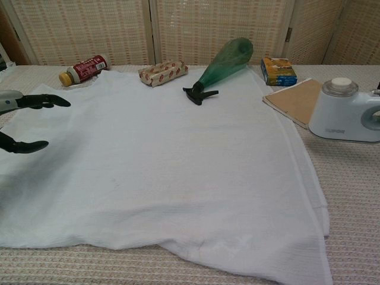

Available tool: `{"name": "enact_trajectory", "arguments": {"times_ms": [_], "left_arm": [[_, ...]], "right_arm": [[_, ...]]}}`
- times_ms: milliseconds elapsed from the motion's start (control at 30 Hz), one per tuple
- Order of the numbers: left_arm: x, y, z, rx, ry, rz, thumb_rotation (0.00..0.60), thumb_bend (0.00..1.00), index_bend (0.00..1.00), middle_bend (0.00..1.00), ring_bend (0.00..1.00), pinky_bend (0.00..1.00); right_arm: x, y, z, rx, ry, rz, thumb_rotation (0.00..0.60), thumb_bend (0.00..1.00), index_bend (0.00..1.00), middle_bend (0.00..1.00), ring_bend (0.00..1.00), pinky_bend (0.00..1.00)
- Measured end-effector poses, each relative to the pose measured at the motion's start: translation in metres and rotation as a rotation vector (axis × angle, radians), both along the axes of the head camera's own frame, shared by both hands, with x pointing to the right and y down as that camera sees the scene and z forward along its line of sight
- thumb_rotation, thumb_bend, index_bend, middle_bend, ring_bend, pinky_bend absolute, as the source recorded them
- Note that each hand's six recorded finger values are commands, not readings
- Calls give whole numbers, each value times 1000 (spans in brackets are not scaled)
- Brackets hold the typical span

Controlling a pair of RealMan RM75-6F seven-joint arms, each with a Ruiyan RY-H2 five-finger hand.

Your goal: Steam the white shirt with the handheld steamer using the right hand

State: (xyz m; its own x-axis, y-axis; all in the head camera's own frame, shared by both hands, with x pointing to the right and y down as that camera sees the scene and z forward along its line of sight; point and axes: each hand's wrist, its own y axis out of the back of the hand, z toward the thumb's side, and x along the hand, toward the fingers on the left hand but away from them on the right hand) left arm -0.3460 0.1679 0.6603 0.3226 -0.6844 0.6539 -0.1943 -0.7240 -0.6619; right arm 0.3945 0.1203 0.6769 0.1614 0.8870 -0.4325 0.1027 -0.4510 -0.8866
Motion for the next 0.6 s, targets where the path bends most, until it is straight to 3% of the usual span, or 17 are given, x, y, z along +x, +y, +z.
{"name": "enact_trajectory", "arguments": {"times_ms": [67, 167, 233, 300, 367, 400, 467, 600], "left_arm": [[-7, 1, -3, 2, 0, -22, 461, 390, 115, 74, 0, 0], [-13, 3, -6, 1, 2, -44, 455, 391, 115, 74, 0, 0], [-15, 4, -8, 3, 3, -53, 453, 390, 114, 74, 0, 0], [-18, 6, -9, 5, 4, -61, 455, 386, 109, 74, 0, 0], [-22, 8, -10, 7, 3, -75, 457, 353, 98, 74, 0, 0], [-24, 9, -11, 8, 2, -80, 455, 320, 93, 74, 0, 0], [-29, 10, -11, 11, -3, -94, 451, 267, 85, 74, 0, 0], [-40, 11, -13, 20, -10, -135, 455, 241, 66, 66, 0, 0]], "right_arm": [[10, 3, 2, -16, 7, 21, 600, 791, 584, 708, 723, 925], [25, 9, 10, -50, 16, 52, 600, 633, 418, 624, 628, 810], [32, 12, 15, -73, 18, 72, 600, 419, 245, 506, 518, 656], [36, 15, 18, -90, 8, 91, 600, 151, 53, 319, 345, 425], [38, 18, 20, -106, -3, 108, 600, 12, 0, 112, 142, 194], [39, 19, 20, -111, -8, 115, 600, 0, 0, 40, 61, 107], [40, 21, 18, -118, -18, 123, 600, 0, 0, 0, 1, 22], [43, 22, 3, -125, -36, 128, 600, 0, 0, 0, 0, 0]]}}
